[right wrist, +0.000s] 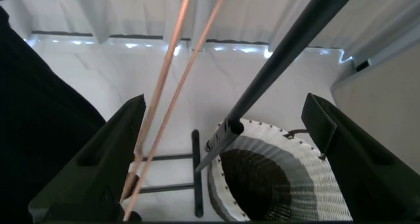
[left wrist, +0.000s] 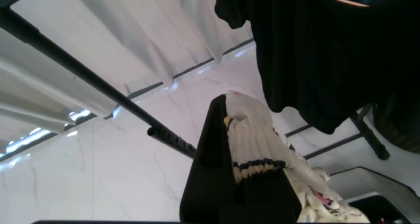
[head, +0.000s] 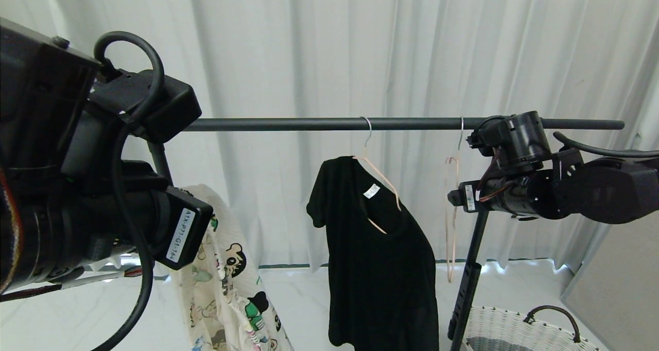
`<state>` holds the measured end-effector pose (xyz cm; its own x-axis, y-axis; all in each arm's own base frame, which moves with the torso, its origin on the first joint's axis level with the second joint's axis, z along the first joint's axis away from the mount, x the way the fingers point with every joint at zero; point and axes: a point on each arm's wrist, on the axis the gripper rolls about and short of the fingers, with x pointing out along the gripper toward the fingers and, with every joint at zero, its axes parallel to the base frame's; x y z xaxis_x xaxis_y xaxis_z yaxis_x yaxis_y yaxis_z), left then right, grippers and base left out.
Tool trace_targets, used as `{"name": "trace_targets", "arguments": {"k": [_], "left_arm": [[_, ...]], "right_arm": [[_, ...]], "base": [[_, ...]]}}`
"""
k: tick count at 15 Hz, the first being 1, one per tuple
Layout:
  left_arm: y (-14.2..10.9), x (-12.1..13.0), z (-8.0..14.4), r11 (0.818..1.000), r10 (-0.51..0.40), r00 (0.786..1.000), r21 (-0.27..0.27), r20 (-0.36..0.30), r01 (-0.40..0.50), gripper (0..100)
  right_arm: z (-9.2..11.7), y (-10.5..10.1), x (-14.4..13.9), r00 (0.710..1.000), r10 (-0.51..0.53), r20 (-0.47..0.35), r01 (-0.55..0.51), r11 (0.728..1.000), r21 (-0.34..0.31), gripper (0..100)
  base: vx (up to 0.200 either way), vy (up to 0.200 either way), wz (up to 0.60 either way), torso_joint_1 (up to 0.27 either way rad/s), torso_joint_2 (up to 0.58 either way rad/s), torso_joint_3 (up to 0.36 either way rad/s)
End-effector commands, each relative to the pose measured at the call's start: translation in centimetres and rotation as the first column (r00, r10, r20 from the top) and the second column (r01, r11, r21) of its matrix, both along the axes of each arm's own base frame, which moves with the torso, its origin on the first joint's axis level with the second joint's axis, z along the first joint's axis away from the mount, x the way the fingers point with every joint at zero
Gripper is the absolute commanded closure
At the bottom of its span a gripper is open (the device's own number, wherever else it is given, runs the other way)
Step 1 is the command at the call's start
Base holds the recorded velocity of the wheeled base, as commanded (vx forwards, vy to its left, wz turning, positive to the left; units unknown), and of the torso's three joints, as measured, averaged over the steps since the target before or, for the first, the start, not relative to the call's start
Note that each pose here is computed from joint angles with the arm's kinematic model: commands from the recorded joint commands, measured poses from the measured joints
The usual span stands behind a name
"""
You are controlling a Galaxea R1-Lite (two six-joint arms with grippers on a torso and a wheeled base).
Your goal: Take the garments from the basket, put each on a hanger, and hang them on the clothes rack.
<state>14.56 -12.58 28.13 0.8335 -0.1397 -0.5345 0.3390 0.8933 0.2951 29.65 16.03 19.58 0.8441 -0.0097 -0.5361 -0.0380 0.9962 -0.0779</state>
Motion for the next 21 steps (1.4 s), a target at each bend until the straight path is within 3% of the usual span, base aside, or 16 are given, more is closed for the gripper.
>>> {"name": "trace_targets", "arguments": {"k": [1,5,8,11,13,17,21], "left_arm": [[0.0,0.0,0.1,1.0,0.0,1.0,-0.001,0.002,0.0,100],[0.0,0.0,0.1,1.0,0.0,1.0,-0.002,0.003,0.0,100],[0.0,0.0,0.1,1.0,0.002,1.0,-0.002,0.004,-0.002,100],[0.1,0.0,0.1,1.0,0.025,1.0,0.011,0.016,-0.025,100],[0.1,0.1,0.1,0.999,0.039,0.999,0.018,0.022,-0.039,100],[0.0,0.2,-0.1,0.999,0.038,0.999,0.023,0.018,-0.038,100],[0.0,0.2,-0.1,0.999,0.039,0.999,0.024,0.019,-0.04,100]], "right_arm": [[0.2,-0.1,-0.2,1.0,0.002,0.004,-0.002,1.0,0.004,0],[-1.6,-0.5,-0.5,0.999,0.005,-0.054,-0.005,1.0,-0.007,0],[-1.9,-1.7,0.0,0.993,0.058,-0.102,-0.051,0.996,0.071,0],[-2.1,-4.1,1.7,0.992,0.08,-0.1,-0.065,0.988,0.142,0],[-2.4,-5.4,1.9,0.988,0.101,-0.12,-0.081,0.983,0.162,0],[-2.6,-5.2,0.1,0.968,0.201,-0.148,-0.166,0.961,0.22,0],[-2.8,-5.1,-1.0,0.964,0.228,-0.136,-0.193,0.954,0.231,0]], "base": [[0.0,0.0,0.0,0.0,0.0,0.0],[0.0,0.0,0.0,0.0,0.0,0.0],[0.0,0.0,0.0,0.0,0.0,0.0],[0.0,0.0,0.0,0.0,0.0,0.0],[0.0,0.0,0.0,0.0,0.0,0.0],[0.0,0.0,0.0,0.0,0.0,0.0],[0.0,0.0,0.0,0.0,0.0,0.0]]}}
